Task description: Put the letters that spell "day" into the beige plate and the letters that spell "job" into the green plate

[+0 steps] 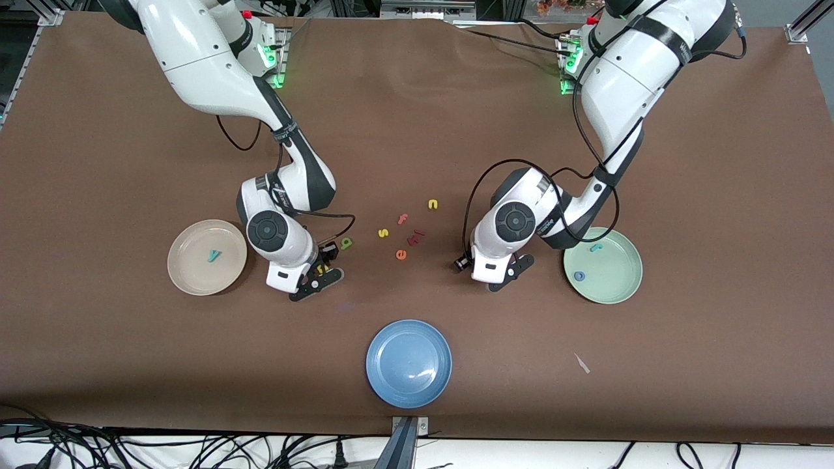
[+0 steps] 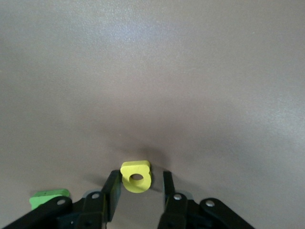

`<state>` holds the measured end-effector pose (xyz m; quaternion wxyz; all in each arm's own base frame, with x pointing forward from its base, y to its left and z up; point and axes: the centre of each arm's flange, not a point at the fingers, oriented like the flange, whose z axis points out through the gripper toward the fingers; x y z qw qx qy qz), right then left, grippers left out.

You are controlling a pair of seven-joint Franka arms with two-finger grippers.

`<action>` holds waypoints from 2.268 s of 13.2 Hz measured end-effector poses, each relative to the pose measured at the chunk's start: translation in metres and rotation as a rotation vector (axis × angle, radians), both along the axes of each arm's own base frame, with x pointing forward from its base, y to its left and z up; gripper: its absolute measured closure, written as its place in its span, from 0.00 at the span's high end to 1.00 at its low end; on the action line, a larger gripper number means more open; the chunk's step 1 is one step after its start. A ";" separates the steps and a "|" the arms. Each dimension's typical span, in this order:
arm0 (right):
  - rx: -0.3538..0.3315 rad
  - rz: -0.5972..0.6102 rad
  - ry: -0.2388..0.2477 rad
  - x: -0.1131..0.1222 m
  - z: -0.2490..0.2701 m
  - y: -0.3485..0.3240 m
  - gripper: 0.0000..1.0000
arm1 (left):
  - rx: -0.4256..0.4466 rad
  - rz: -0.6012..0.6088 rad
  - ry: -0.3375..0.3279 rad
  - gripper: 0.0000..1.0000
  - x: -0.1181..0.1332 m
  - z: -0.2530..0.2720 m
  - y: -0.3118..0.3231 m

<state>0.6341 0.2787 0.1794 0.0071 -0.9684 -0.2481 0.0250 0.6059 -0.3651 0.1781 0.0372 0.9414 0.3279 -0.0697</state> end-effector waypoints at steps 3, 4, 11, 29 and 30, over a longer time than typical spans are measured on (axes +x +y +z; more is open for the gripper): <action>0.000 0.000 0.000 0.000 0.000 0.000 0.42 | 0.016 0.003 -0.017 0.74 0.003 -0.005 0.004; 0.000 -0.001 0.000 0.000 0.000 0.000 0.41 | 0.035 -0.007 -0.035 0.64 0.007 -0.006 0.009; 0.001 -0.001 -0.002 0.000 0.001 0.001 0.31 | 0.057 0.020 -0.054 0.33 0.012 -0.004 0.013; -0.105 -0.117 -0.082 -0.017 0.065 -0.206 0.28 | 0.129 -0.084 -0.037 0.01 0.041 0.077 0.052; -0.107 -0.107 -0.093 -0.028 0.056 -0.218 0.28 | 0.130 -0.088 -0.037 0.01 0.043 0.079 0.056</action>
